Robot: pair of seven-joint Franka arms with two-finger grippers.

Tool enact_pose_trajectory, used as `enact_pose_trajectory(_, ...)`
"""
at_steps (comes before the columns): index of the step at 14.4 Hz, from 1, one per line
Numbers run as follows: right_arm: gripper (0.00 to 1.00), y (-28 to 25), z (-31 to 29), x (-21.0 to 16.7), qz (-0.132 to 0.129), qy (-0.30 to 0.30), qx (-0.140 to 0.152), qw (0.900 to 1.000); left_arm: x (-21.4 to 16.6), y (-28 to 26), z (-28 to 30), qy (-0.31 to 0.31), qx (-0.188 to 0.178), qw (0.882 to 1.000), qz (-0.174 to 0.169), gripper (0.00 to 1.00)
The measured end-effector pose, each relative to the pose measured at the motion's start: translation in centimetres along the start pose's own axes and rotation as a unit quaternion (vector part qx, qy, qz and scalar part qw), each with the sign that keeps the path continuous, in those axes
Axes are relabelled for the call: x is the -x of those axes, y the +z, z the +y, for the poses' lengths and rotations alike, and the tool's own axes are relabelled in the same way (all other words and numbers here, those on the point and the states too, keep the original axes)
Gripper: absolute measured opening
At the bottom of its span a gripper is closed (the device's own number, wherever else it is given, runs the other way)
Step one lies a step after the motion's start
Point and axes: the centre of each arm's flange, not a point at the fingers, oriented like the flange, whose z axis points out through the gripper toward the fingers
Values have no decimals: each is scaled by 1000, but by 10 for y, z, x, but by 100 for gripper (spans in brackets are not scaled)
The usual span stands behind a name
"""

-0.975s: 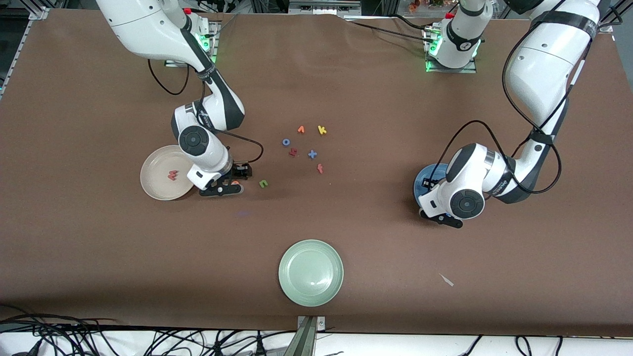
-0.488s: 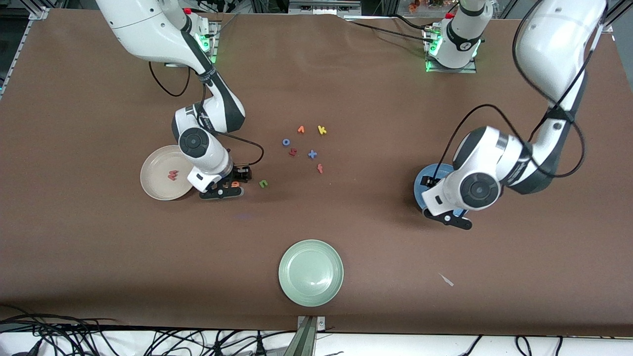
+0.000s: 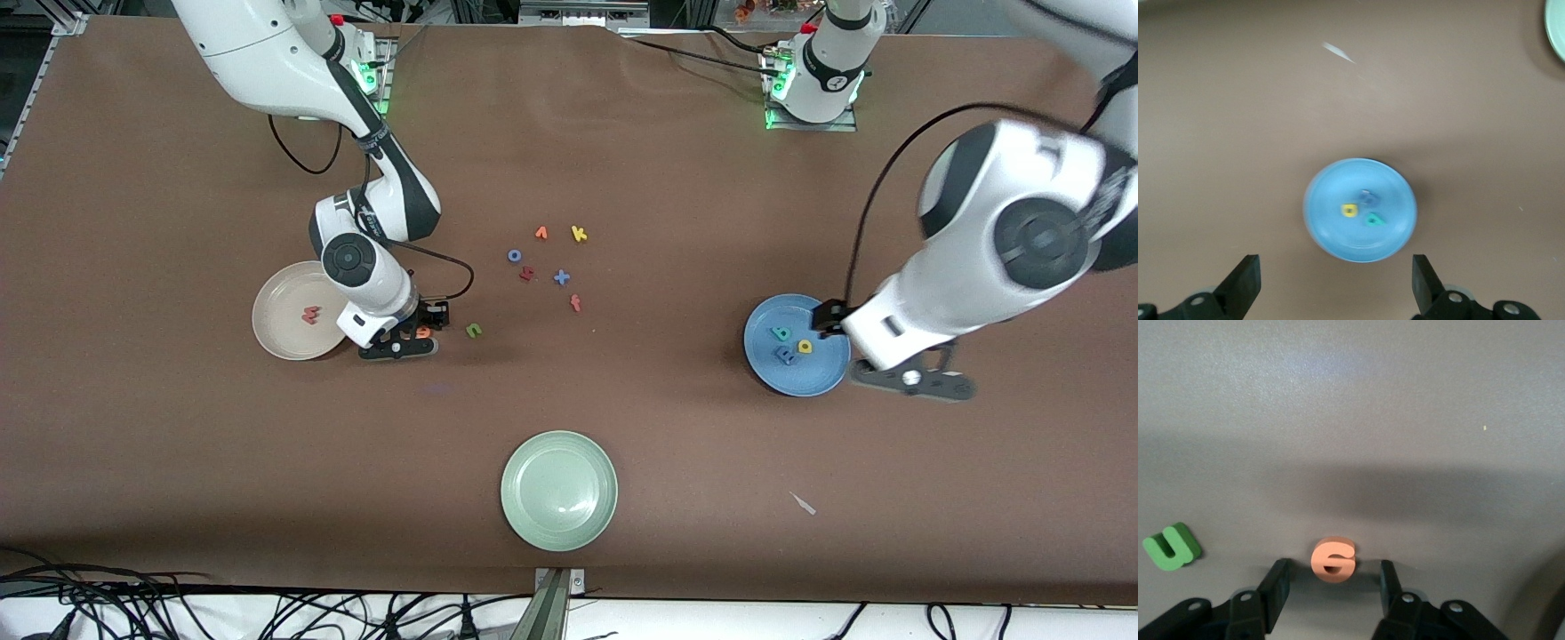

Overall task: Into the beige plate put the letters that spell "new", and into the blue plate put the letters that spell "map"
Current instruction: 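Raise the left arm to rest while the right gripper grasps the orange 6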

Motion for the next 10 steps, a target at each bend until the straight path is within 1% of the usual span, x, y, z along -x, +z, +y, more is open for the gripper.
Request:
enact_pose_trajectory(2, 59, 0, 1, 0, 0, -2, 0, 1000, 24, -43, -15, -23, 6, 1000, 19, 100)
enact_pose_trajectory(4, 58, 0, 1, -1, 1, -2, 0, 1000, 51, -64, -13, -38, 27, 999, 23, 100)
enact_pose_trajectory(5, 59, 0, 1, -1, 1, -2, 0, 1000, 66, -65, -14, -45, 38, 998, 22, 100)
enact_pose_trajectory(7, 56, -1, 1, -2, 1, -2, 0, 1000, 90, -61, -16, -55, 52, 997, 30, 100)
enact_pose_trajectory(8, 53, -1, 1, -2, 2, -2, 0, 1000, 103, -59, -17, -58, 55, 996, 33, 100)
enact_pose_trajectory(9, 53, -1, 1, -2, 2, -2, 0, 1000, 113, -58, -19, -60, 54, 996, 30, 100)
enact_pose_trajectory(10, 48, -2, 2, -3, 3, -2, 0, 1000, 121, -57, -20, -61, 53, 996, 24, 100)
